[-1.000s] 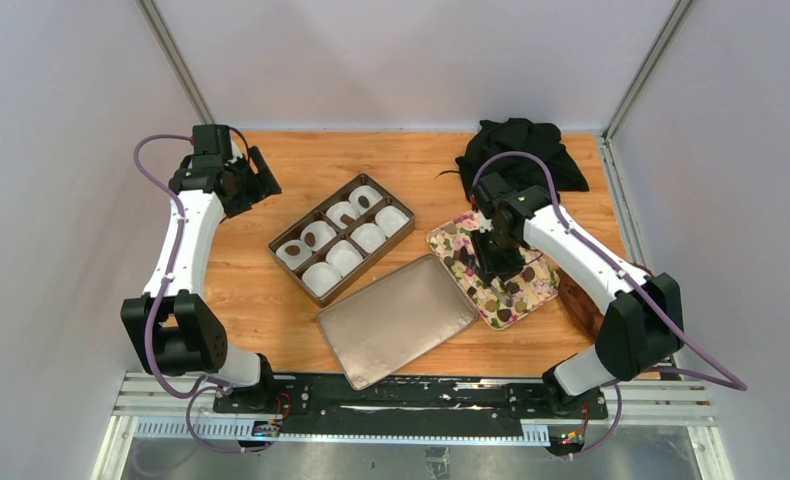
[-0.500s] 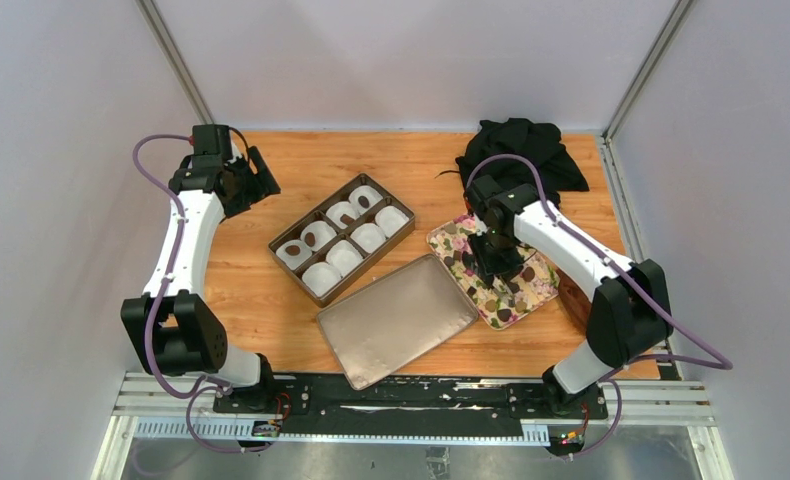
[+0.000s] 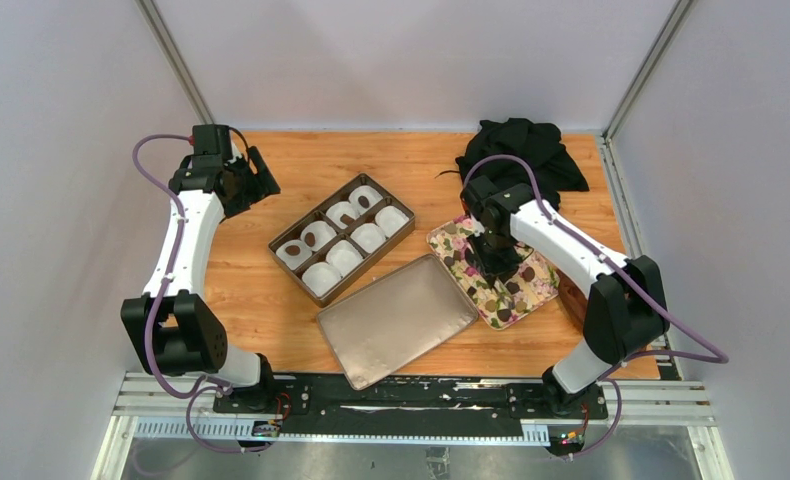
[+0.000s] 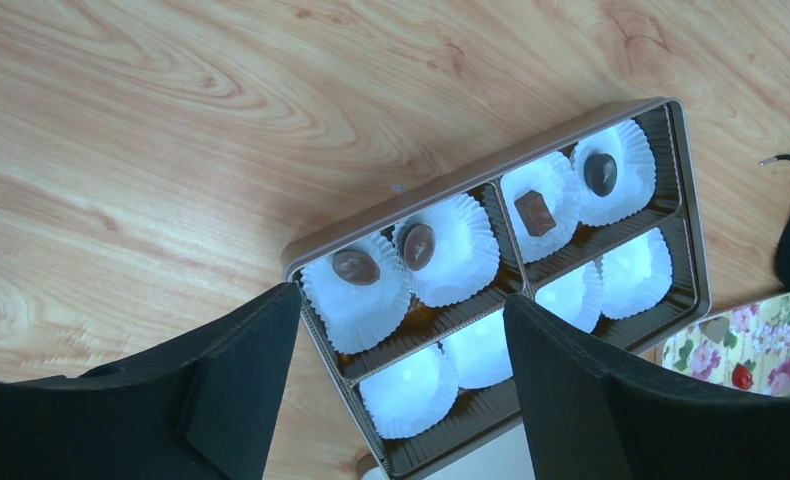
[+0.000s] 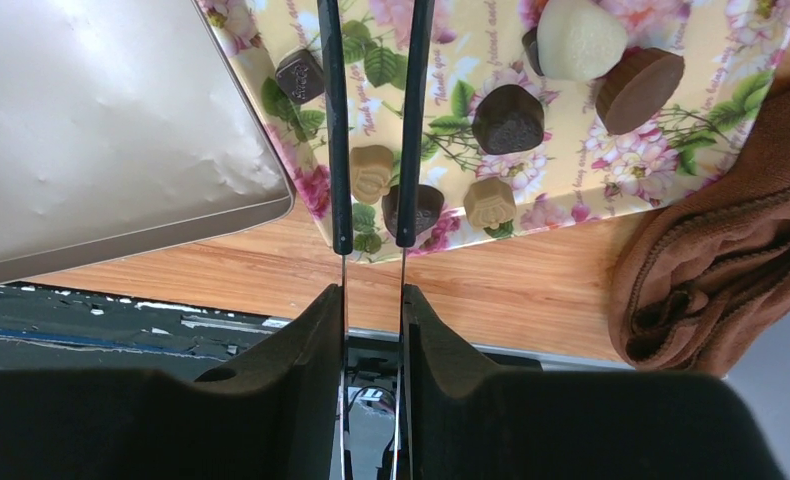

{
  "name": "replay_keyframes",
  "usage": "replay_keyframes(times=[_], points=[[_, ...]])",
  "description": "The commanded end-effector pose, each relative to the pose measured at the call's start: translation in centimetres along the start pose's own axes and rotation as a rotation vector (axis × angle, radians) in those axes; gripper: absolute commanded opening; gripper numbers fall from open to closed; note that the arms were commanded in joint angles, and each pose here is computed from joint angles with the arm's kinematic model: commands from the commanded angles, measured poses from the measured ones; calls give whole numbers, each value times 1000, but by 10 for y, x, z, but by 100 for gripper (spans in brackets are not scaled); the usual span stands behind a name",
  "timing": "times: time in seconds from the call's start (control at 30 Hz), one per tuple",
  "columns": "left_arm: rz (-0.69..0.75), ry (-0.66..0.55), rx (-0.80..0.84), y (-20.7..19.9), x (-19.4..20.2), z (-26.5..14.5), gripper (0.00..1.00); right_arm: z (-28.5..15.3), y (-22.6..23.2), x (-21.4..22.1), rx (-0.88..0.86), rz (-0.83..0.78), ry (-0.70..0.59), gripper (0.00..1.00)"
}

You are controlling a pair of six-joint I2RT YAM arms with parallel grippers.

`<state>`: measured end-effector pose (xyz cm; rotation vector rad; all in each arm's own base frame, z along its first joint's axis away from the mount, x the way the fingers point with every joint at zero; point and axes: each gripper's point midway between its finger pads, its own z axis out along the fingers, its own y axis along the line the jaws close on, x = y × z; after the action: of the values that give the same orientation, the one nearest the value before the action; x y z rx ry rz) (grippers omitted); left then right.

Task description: Pack the chocolate

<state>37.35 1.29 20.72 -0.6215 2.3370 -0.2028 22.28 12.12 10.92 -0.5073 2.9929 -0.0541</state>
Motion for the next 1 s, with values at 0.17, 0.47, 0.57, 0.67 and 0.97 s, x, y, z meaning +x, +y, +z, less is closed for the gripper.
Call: replay_keyframes(times=[0.17, 0.47, 0.57, 0.67, 0.97], points=[[14, -21, 4, -3, -8, 1, 80, -38, -7, -14, 43, -7, -68, 16], [6, -30, 10, -6, -14, -1, 80, -90, 53, -64, -134, -114, -234, 15], [-5, -23, 30, -10, -13, -1, 80, -101, 105, -82, -212, -244, -272, 15], [-8, -30, 30, -10, -14, -3, 80, -101, 160, -90, -278, -385, -281, 15], [-1, -44, 12, -2, -11, -13, 80, -75, 260, -86, -424, -609, -239, 16]])
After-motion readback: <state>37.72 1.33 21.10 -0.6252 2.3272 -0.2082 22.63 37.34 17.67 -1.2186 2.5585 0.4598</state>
